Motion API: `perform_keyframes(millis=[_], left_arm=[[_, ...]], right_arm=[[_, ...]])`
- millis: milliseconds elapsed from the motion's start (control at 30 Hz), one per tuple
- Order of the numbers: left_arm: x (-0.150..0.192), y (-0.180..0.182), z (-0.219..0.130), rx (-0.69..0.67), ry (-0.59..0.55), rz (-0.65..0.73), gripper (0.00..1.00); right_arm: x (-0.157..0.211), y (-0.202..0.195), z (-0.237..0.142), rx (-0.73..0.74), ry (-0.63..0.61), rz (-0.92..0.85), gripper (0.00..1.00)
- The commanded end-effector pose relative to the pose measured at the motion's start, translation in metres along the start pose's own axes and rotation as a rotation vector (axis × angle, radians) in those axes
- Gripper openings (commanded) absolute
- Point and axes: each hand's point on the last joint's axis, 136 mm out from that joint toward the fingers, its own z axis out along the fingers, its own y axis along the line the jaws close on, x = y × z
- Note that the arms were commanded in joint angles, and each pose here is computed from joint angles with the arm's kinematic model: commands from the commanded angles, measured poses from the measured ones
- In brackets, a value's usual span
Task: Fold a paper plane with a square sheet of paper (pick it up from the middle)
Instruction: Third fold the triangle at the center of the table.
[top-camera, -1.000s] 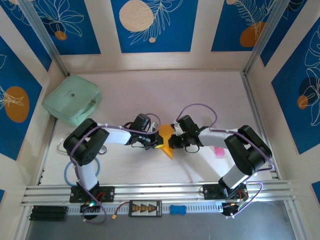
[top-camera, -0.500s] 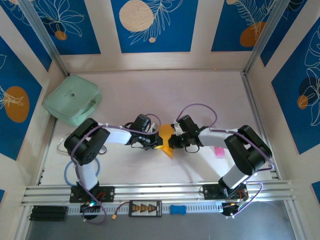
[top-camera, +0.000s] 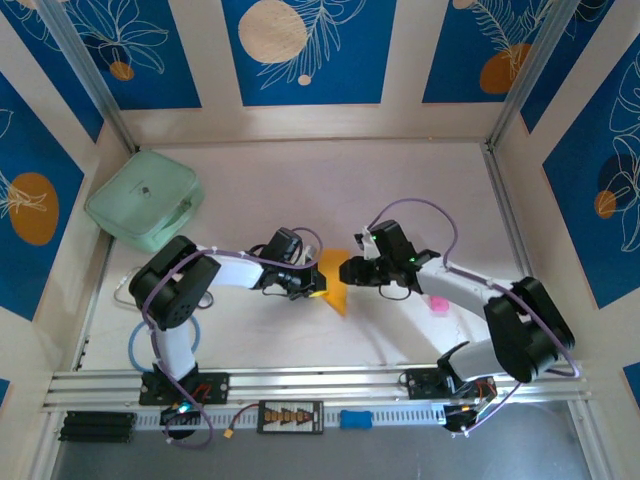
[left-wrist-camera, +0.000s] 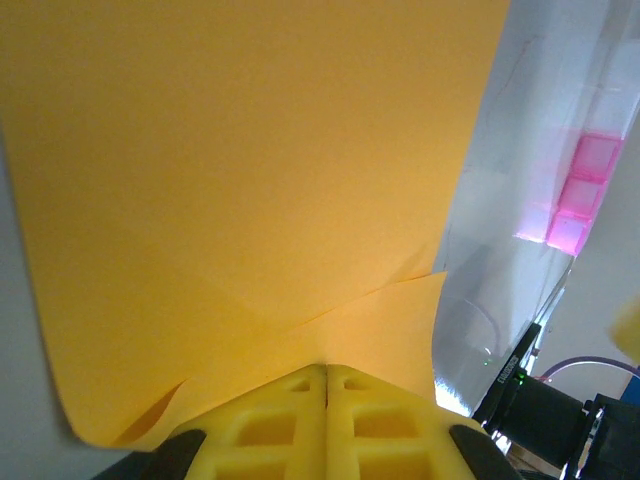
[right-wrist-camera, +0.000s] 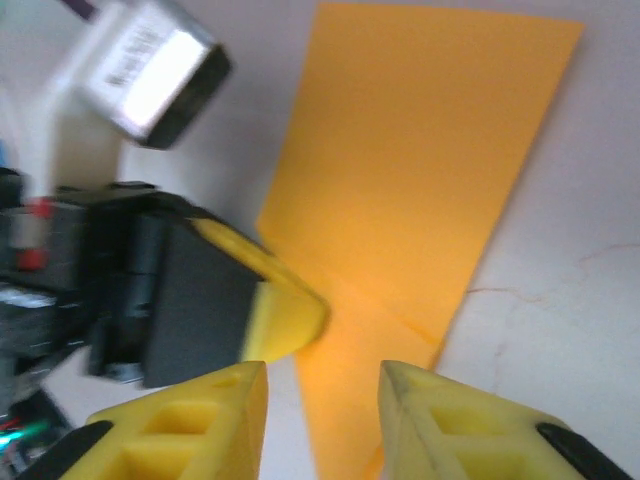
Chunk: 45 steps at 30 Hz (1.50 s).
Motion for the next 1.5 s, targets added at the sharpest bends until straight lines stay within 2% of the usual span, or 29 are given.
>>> perform_keyframes(millis=[0, 67, 167, 367, 800, 1467], left_arm=[[0.008, 0.02, 0.009, -0.067, 0.029, -0.017, 0.0], [0.007, 0.02, 0.009, -0.066, 0.028, -0.019, 0.0], [0.007, 0.02, 0.009, -0.066, 0.027, -0.019, 0.0], [0.007, 0.02, 0.009, -0.066, 0.028, -0.019, 0.0], [0.007, 0.019, 0.009, -0.064, 0.031, -0.014, 0.0], [0.007, 0.021, 0.01, -0.073, 0.035, -0.02, 0.0]], right_arm=[[0.025, 0.026, -0.004, -0.137, 0.098, 0.036, 0.26], [0.034, 0.038, 0.0, -0.175, 0.132, 0.034, 0.16], [0.047, 0.046, 0.009, -0.159, 0.178, 0.015, 0.08], [0.062, 0.043, 0.032, -0.076, 0.249, 0.002, 0.03], [0.072, 0.014, 0.05, 0.041, 0.276, 0.044, 0.02], [0.094, -0.005, 0.04, 0.013, 0.282, 0.135, 0.03]])
